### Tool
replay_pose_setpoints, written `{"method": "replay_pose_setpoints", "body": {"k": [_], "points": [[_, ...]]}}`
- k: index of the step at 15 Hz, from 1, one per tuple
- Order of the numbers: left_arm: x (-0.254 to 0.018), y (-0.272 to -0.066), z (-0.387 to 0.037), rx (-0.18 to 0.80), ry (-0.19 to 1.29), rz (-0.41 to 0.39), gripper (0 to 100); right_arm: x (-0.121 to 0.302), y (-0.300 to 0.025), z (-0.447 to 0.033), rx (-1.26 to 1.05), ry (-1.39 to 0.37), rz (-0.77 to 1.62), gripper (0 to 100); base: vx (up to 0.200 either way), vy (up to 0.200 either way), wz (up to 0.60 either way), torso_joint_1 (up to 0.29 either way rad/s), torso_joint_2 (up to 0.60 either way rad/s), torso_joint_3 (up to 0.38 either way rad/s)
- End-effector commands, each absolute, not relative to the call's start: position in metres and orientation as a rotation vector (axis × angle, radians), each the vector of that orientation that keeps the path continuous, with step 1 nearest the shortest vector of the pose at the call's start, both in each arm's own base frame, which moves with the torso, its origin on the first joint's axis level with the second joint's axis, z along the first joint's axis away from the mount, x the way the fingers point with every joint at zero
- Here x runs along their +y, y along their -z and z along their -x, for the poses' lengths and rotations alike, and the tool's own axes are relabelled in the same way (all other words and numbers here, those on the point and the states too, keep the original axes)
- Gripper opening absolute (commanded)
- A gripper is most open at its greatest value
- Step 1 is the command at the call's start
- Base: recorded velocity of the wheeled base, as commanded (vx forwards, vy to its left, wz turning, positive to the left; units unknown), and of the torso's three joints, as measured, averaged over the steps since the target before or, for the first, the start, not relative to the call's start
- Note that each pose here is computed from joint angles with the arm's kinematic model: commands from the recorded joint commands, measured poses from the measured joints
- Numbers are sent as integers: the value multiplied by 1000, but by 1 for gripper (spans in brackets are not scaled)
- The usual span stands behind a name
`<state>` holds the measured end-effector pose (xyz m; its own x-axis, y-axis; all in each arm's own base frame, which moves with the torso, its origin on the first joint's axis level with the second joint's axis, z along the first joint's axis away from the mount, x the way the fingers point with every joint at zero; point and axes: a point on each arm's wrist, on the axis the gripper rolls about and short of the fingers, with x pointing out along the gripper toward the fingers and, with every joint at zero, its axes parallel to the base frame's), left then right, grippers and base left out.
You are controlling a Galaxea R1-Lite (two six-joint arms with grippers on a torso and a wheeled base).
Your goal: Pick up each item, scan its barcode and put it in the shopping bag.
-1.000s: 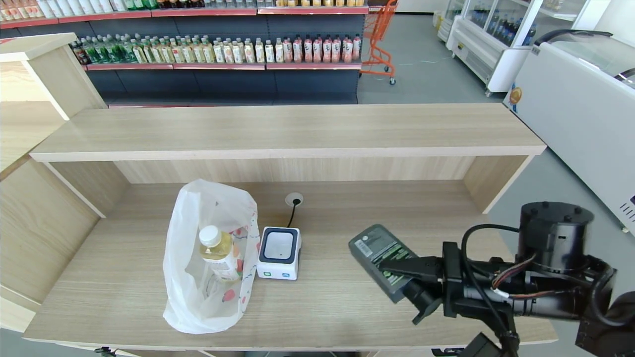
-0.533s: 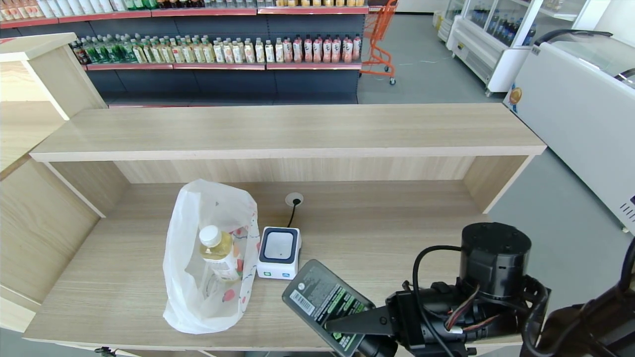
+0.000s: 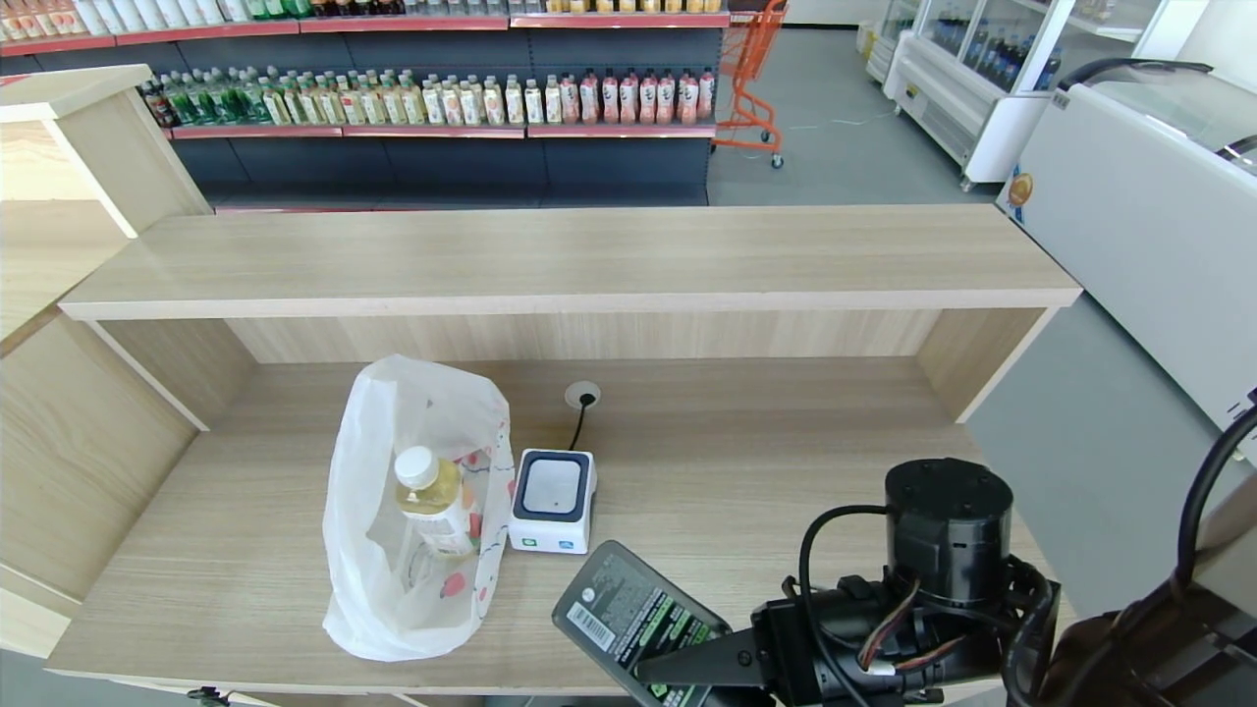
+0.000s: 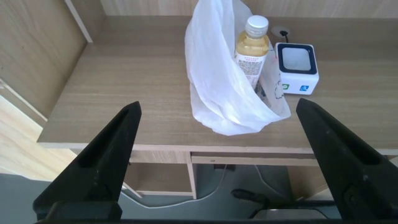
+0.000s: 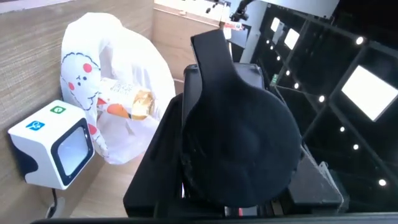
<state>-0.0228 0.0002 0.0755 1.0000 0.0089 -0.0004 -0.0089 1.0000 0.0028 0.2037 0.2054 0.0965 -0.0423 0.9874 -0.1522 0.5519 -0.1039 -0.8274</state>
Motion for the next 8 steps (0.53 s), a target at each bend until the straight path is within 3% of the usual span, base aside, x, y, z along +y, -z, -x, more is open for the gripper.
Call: {"method": "replay_pose_setpoints", "body": {"k": [1,8], "points": [[0,-75,23,0,-9,-3,100,205,-94,-204,-1624,-1054,1697,0,0,0,0,0,0,0],[0,-75,23,0,-9,-3,100,206,-92,-206,-1623,-1071,1680,0,0,0,0,0,0,0]]}}
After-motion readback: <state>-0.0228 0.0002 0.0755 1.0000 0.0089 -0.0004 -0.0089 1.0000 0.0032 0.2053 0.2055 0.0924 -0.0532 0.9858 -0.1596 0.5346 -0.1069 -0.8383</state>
